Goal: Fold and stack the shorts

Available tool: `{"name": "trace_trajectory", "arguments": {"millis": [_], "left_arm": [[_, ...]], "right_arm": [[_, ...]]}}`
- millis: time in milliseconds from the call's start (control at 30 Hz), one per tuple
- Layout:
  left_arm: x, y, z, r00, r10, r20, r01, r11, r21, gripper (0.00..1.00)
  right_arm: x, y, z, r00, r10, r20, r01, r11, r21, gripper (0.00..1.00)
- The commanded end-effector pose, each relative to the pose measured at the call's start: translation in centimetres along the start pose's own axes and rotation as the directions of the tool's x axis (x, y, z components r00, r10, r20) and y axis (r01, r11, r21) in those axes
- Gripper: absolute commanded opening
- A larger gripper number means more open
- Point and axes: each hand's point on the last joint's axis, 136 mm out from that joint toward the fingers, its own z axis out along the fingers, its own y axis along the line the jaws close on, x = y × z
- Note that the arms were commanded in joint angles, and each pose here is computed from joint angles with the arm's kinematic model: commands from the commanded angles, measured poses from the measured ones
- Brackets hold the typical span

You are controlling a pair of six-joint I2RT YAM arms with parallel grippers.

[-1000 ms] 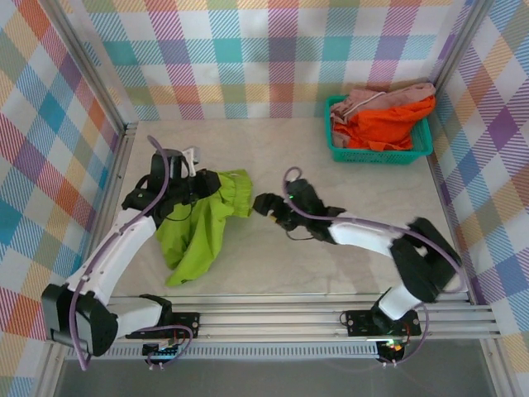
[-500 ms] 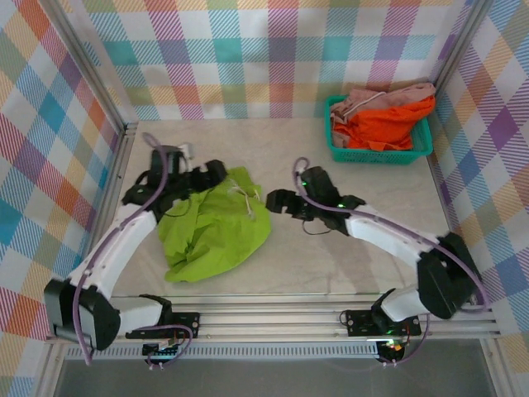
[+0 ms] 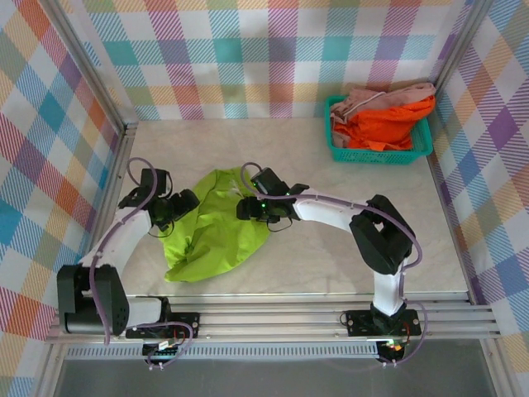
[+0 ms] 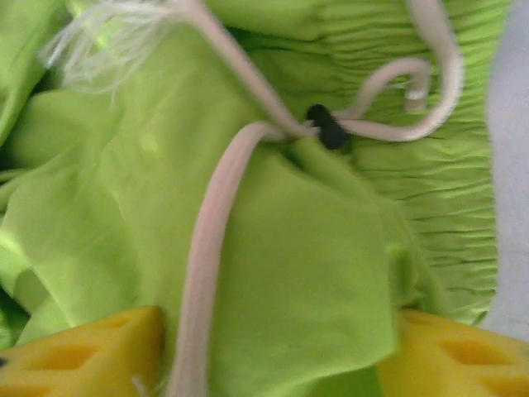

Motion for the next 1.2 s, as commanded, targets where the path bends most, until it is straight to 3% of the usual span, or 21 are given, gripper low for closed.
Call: {"name": "trace_trajectory", "arguments": {"millis": [0, 67, 133, 200, 267, 433, 567, 633, 700, 733, 767, 800, 867, 967, 1067, 1167], "left_arm": [[0.8, 0.7, 1.6, 0.999, 0.025, -0.035, -0.027, 0.998, -0.051, 0.76], [1.1, 0.7, 2.6, 0.998, 0.026, -0.051, -0.029, 0.998, -0.055, 0.59], [0.7, 0.3, 3.0, 0.999, 0.027, -0.046, -0.029, 0.999, -0.044, 0.34], [-0.4, -0.9, 2.8, 0.999, 0.028, -0.019, -0.028, 1.000, -0.010, 0.15], [-2.2, -2.4, 1.9, 0.999, 0.036, 0.022, -0.037, 0.999, 0.017, 0.00], [-7.7, -5.9, -1.5, 0.986, 0.070, 0.152, -0.078, 0.996, 0.046, 0.00], [-10.8, -7.4, -2.1, 0.979, 0.065, 0.191, -0.080, 0.994, 0.071, 0.00], [-11.7, -8.4, -1.5, 0.981, 0.076, 0.178, -0.094, 0.991, 0.095, 0.05], [-12.6, -9.7, -0.8, 0.980, 0.093, 0.173, -0.118, 0.983, 0.138, 0.17], [-13.1, -10.1, -0.7, 0.978, 0.104, 0.180, -0.133, 0.980, 0.152, 0.28], [-13.6, -10.4, -0.8, 0.976, 0.108, 0.191, -0.141, 0.976, 0.166, 0.44], [-14.1, -11.0, -1.4, 0.971, 0.116, 0.208, -0.156, 0.969, 0.191, 0.59], [-14.3, -11.8, -3.3, 0.960, 0.131, 0.246, -0.188, 0.957, 0.223, 0.78], [-11.9, -11.6, -6.1, 0.969, 0.111, 0.220, -0.167, 0.952, 0.255, 0.80], [-6.3, -9.9, -6.2, 0.989, 0.103, 0.110, -0.126, 0.966, 0.225, 0.80], [-0.4, -6.8, -5.1, 0.995, 0.090, 0.045, -0.095, 0.989, 0.118, 0.80]], "right_arm": [[1.2, -2.2, 0.8, 0.998, 0.046, -0.031, -0.044, 0.996, 0.078, 0.51], [1.0, -2.5, 0.5, 0.998, 0.054, -0.023, -0.052, 0.995, 0.087, 0.36], [0.2, -3.3, -0.3, 0.998, 0.070, 0.008, -0.070, 0.992, 0.106, 0.21], [-1.2, -4.2, -1.6, 0.994, 0.097, 0.046, -0.102, 0.989, 0.104, 0.05], [-3.1, -5.4, -3.8, 0.988, 0.128, 0.093, -0.136, 0.986, 0.095, 0.00], [-6.7, -6.4, -10.6, 0.972, 0.061, 0.226, -0.087, 0.991, 0.105, 0.00], [-6.7, -5.7, -14.5, 0.961, 0.000, 0.275, -0.034, 0.992, 0.119, 0.00], [-5.8, -5.5, -14.8, 0.966, 0.016, 0.259, -0.042, 0.995, 0.094, 0.04], [-5.0, -5.5, -14.4, 0.972, 0.025, 0.233, -0.046, 0.996, 0.082, 0.10], [-4.7, -5.3, -14.0, 0.975, 0.012, 0.220, -0.030, 0.996, 0.080, 0.19], [-4.4, -5.2, -13.5, 0.980, 0.001, 0.201, -0.016, 0.997, 0.074, 0.42], [-4.1, -5.1, -13.2, 0.984, -0.005, 0.177, -0.007, 0.998, 0.067, 0.55], [-3.7, -5.2, -13.3, 0.988, -0.026, 0.153, 0.014, 0.997, 0.079, 0.63], [-3.5, -6.5, -14.3, 0.984, -0.063, 0.168, 0.038, 0.988, 0.149, 0.71], [-3.3, -7.0, -14.6, 0.985, -0.094, 0.146, 0.068, 0.982, 0.174, 0.75], [-2.8, -6.6, -13.4, 0.992, -0.071, 0.102, 0.059, 0.991, 0.124, 0.77]]}}
